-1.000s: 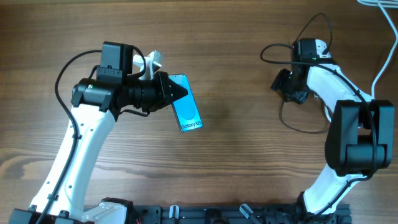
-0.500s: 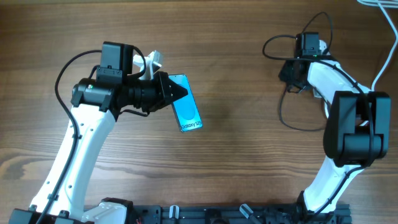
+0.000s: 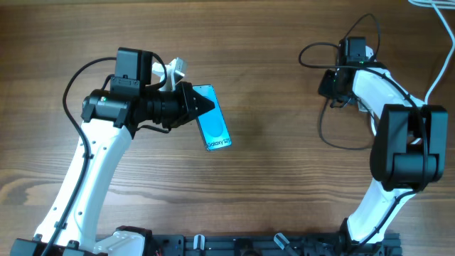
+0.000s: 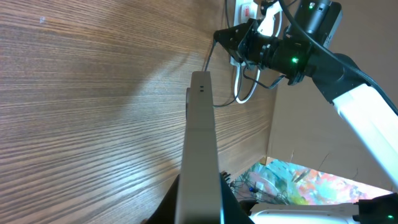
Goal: Plug charger to phone and switch on socket
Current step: 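Grasp the black USB-C cable plug end with the right gripper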
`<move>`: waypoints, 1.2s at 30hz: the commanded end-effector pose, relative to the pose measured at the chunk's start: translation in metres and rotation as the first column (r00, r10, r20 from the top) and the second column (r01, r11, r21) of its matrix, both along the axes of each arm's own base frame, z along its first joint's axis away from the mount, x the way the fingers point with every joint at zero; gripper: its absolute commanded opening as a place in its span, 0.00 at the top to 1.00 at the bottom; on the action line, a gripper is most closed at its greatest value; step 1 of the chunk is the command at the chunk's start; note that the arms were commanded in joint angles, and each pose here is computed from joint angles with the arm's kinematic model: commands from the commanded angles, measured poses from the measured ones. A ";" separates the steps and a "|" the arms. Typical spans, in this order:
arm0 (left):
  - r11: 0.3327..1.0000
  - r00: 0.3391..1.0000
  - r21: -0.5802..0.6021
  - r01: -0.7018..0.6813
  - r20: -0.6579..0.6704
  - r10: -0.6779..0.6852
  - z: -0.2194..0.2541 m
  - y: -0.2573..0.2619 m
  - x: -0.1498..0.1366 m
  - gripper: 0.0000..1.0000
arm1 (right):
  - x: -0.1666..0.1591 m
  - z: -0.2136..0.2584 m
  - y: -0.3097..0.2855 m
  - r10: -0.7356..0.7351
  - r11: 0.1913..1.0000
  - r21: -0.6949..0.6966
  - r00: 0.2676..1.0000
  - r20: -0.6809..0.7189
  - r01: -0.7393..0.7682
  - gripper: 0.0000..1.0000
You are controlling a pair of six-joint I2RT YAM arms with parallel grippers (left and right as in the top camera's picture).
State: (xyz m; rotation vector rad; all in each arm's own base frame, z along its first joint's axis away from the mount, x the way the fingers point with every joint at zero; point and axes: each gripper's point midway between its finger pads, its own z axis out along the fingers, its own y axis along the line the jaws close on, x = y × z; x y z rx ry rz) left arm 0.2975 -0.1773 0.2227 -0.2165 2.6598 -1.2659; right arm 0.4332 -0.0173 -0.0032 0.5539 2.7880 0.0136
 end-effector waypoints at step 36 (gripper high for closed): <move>0.939 0.945 0.176 -0.297 -0.085 0.315 -0.020 0.107 0.008 0.96 | -0.180 -0.015 0.190 0.704 0.709 0.171 0.671 -0.232 -0.684 0.78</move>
